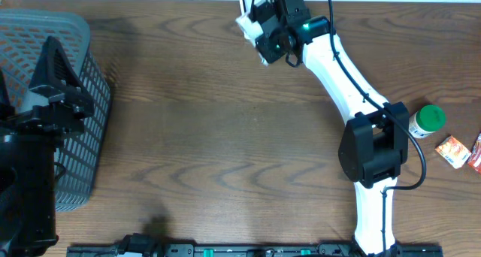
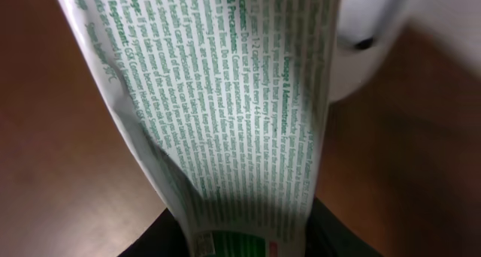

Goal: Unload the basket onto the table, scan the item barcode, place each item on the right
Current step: 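Lift the Panadol box and hold it up to the scanner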

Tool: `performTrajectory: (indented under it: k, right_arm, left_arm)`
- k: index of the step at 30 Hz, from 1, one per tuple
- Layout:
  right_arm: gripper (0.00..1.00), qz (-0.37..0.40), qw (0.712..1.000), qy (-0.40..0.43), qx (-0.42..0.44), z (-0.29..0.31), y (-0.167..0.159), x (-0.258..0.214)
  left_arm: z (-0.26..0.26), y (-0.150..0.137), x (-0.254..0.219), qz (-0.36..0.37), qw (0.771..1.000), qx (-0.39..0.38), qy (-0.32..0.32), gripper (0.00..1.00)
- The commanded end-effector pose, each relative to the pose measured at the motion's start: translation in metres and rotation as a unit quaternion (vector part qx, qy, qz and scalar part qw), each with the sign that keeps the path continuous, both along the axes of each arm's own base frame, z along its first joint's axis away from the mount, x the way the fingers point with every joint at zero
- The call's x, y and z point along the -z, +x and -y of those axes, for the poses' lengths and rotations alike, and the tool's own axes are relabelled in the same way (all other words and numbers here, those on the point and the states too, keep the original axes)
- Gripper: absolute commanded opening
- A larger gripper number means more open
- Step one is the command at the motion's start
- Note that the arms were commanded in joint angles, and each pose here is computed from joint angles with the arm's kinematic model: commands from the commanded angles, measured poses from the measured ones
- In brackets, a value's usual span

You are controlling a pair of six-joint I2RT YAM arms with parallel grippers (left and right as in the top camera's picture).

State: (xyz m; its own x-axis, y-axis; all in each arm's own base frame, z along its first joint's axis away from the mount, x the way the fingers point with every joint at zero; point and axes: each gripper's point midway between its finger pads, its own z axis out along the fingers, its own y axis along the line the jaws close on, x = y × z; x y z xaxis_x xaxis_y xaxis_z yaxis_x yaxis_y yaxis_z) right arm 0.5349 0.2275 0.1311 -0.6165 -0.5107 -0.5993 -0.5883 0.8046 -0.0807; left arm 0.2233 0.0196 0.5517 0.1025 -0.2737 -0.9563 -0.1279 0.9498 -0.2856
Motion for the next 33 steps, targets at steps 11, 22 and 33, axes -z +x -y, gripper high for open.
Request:
performTrajectory:
  k: [11, 22, 33]
  right_arm:
    - [0.35, 0.183, 0.953, -0.208, 0.123, 0.071, 0.084, -0.001]
    - [0.37, 0.287, 0.882, -0.342, 0.15, 0.079, 0.121, 0.009]
    - [0.38, 0.306, 0.841, -0.441, 0.069, 0.04, 0.121, 0.051]
  left_arm:
    - [-0.002, -0.001, -0.001, 0.003, 1.0, -0.004, 0.0, 0.83]
    - [-0.002, -0.001, -0.001, 0.002, 1.0, -0.004, 0.0, 0.83]
    - [-0.002, -0.001, -0.001, 0.003, 1.0, -0.004, 0.0, 0.83]
